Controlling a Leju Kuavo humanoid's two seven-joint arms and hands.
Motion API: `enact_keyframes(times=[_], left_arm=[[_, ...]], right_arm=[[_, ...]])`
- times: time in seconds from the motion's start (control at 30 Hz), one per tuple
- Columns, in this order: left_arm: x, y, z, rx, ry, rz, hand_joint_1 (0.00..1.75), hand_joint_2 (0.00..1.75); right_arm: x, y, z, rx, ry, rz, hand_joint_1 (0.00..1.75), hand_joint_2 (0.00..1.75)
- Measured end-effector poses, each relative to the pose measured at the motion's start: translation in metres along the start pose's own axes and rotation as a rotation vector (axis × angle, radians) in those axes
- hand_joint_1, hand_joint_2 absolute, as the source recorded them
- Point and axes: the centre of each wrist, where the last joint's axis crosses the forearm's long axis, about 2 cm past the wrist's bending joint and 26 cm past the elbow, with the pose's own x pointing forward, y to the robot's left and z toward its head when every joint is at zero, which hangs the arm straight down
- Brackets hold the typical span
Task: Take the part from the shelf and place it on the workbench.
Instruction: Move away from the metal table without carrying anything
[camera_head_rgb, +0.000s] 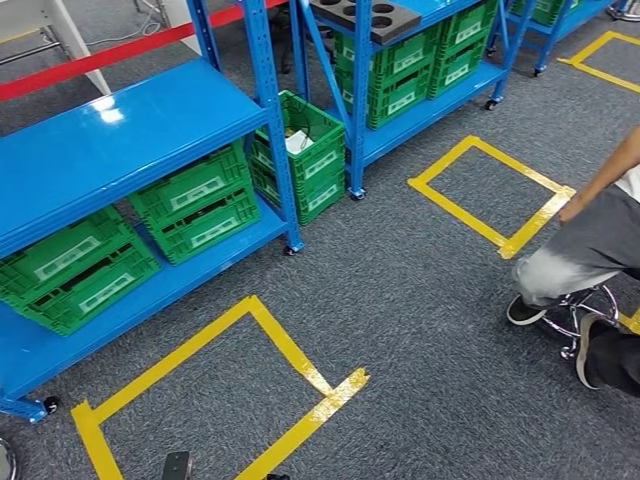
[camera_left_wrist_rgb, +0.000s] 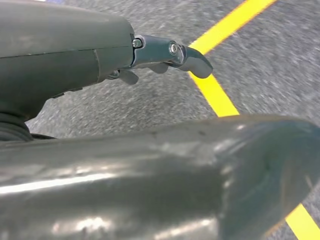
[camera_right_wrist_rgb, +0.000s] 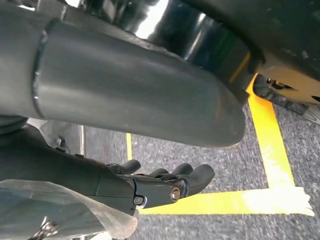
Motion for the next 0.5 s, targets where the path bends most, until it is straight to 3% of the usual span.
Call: enact_keyframes(times=[0.5], left_arm=[[0.0003,-0.0008,0.0003,-0.001,-0.002,-0.002,0.00,0.00]], right_arm=[[0.0012,-0.0018,-0.0001,-0.033,-0.022,0.012,0.00,0.00]])
